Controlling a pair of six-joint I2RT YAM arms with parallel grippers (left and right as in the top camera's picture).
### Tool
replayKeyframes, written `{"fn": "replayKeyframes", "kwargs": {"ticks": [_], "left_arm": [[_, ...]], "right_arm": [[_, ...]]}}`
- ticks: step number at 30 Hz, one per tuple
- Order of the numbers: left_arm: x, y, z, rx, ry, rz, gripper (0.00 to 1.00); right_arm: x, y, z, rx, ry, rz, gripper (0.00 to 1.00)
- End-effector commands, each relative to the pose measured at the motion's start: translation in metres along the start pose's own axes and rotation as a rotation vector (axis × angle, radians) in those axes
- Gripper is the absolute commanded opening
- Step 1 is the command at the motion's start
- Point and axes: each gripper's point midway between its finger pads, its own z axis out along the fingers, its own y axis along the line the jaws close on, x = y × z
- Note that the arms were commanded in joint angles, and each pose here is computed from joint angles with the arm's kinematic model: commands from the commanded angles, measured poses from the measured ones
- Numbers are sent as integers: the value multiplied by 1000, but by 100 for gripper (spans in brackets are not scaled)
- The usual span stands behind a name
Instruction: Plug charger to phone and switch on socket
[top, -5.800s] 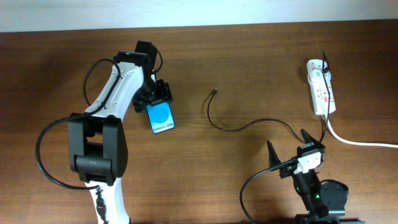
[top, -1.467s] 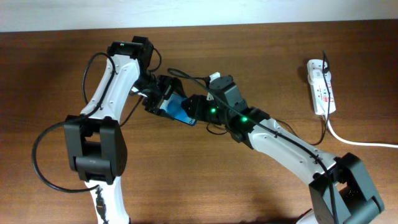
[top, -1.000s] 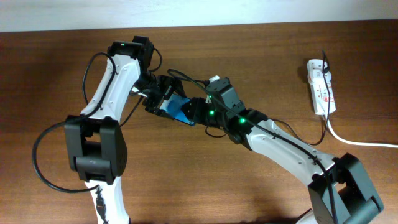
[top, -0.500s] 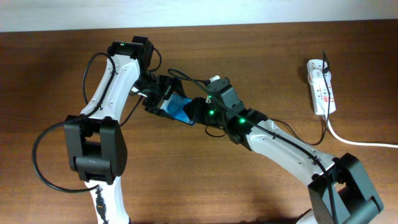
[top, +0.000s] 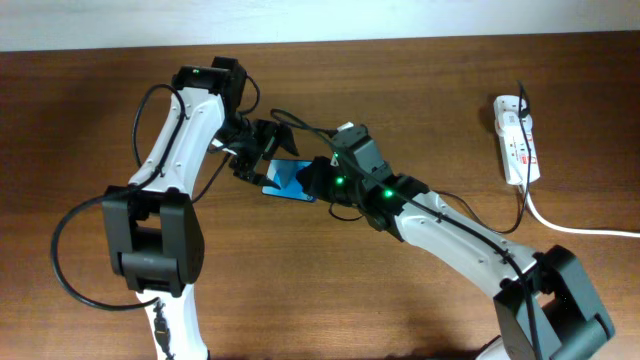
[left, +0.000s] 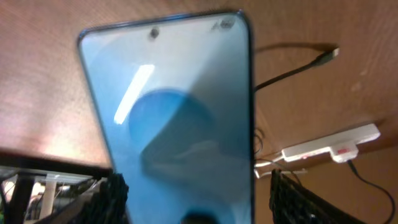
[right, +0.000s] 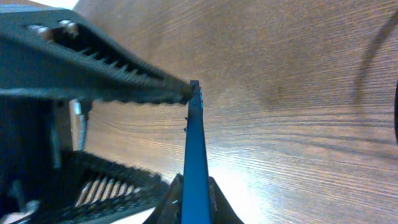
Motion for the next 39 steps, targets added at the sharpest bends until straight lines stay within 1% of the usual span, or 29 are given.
{"fn": "replayKeyframes", "kwargs": {"ticks": [1,5,9,11,15,17,18,19,21,22,23,24,26,29,30,33,38,39], "left_arm": [[4,-4,-4,14,1,19,4],[4,-4,-4,14,0,19,10],[2,-6,-5,22,-6,24,12],[-1,-7,-6,32,-10,67,12],[-5,-19,-11,94,-6,248,14],[-3,-36,-17,188,14,428,19],[-1,-42,-20,225,18,513,23],[1,-49,-23,265,23,593,33],[7,-56,-25,311,43,651,41],[8,-58,-26,323,47,659,50],[10,-62,-28,344,51,681,56],[16,-68,-31,388,62,762,59],[38,-88,-46,552,129,924,59],[66,-110,-72,758,219,1089,59],[71,-115,-79,797,237,1112,61],[72,-119,-82,808,238,1106,64],[71,-128,-87,818,234,1065,64],[69,-134,-88,817,219,1041,64]], "right_arm": [[-6,7,-1,-17,-21,-39,7],[-15,4,-4,-25,-35,-27,5],[-28,-6,-9,-19,-45,-11,4],[-37,-11,-15,-10,-62,-35,4],[-62,-10,-39,-23,-132,-63,4],[-79,-7,-59,-38,-189,-57,4],[-85,-6,-66,-44,-211,-55,4],[-91,-4,-73,-47,-234,-52,4],[-104,-6,-86,-34,-298,-10,4],[-115,-7,-96,-19,-364,35,4],[-121,-7,-102,-11,-406,66,4],[-129,-7,-110,-6,-459,101,4],[-148,-4,-123,-27,-573,186,4],[-168,11,-135,-116,-675,250,4],[-177,21,-141,-173,-714,265,4],[-184,26,-142,-243,-735,348,4],[-173,48,-129,-305,-703,337,4],[-167,53,-124,-320,-686,359,4]]}}
